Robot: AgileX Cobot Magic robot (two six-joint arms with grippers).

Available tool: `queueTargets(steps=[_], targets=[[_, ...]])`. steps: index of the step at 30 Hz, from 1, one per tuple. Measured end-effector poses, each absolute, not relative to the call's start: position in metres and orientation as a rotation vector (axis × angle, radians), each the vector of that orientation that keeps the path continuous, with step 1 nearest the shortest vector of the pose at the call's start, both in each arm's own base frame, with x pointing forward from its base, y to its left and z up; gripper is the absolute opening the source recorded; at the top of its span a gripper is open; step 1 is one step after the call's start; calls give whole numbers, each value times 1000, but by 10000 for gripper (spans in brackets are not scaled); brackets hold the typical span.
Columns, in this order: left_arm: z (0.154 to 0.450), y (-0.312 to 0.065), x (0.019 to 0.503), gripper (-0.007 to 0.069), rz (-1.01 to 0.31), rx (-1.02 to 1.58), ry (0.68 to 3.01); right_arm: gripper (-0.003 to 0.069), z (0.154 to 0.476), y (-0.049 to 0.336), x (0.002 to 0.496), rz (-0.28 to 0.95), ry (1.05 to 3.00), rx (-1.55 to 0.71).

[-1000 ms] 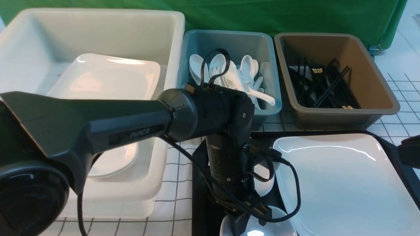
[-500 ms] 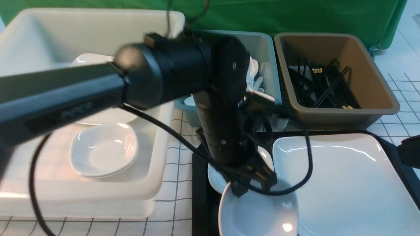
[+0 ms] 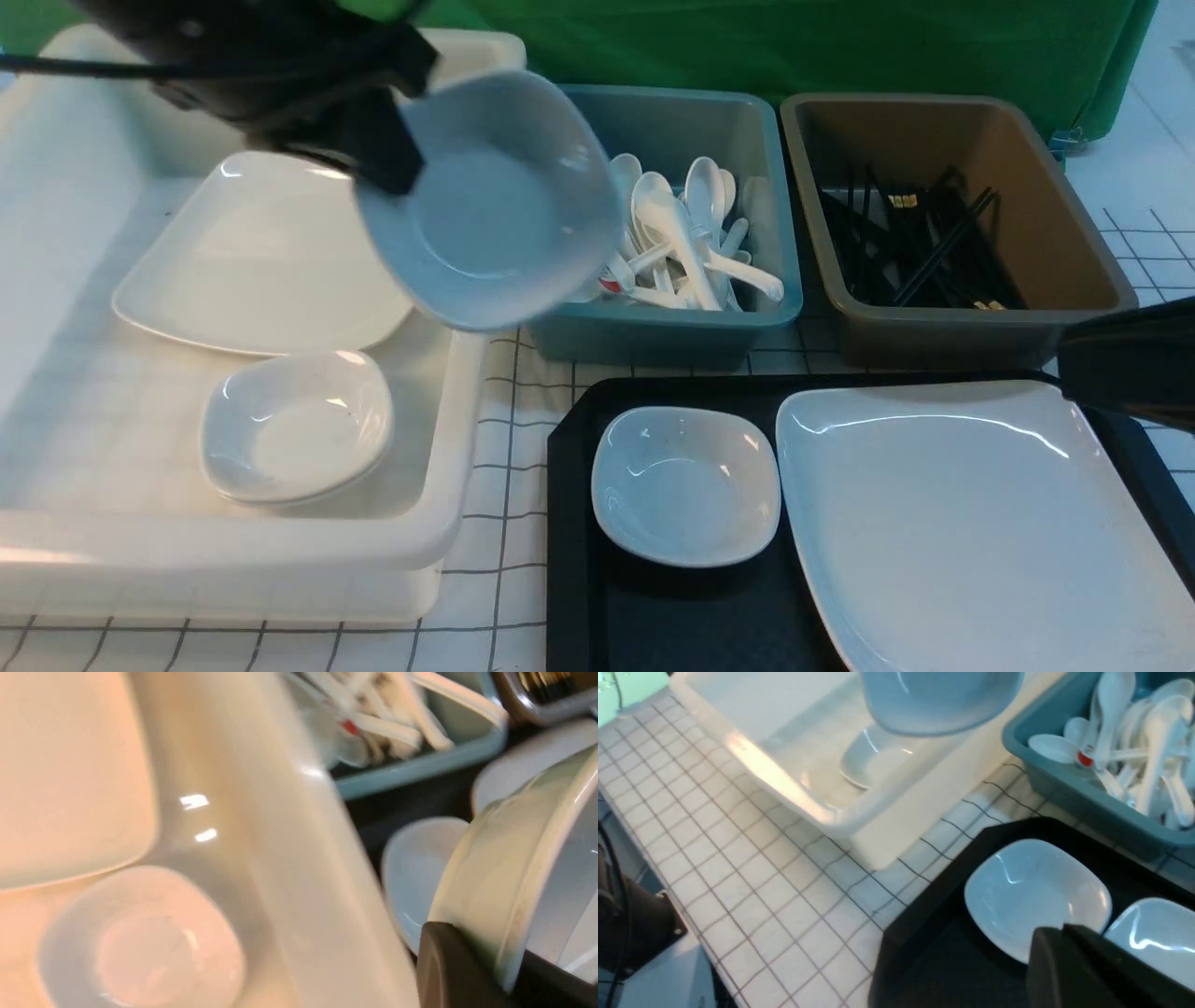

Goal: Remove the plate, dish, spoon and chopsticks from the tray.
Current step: Use the left arm to put the small plate into the large storage box on the left

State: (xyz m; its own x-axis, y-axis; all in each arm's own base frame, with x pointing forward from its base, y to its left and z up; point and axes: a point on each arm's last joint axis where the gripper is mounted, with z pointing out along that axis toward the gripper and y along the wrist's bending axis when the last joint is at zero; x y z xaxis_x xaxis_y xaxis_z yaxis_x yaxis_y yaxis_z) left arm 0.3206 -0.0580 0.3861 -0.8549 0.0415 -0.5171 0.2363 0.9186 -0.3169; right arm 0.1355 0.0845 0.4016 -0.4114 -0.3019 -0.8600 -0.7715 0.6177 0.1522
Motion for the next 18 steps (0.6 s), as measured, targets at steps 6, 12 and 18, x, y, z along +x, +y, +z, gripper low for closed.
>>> queueTargets(steps=[6, 12, 18], targets=[[332, 20, 317, 18, -505, -243, 2588, 8, 419, 99, 149, 735, 1943, -928], [272, 36, 307, 18, -498, -428, 2581, 8, 427, 138, 171, 748, 1936, -1067], [239, 35, 297, 21, -525, -616, 2568, 8, 433, 185, 191, 715, 1968, -1164]])
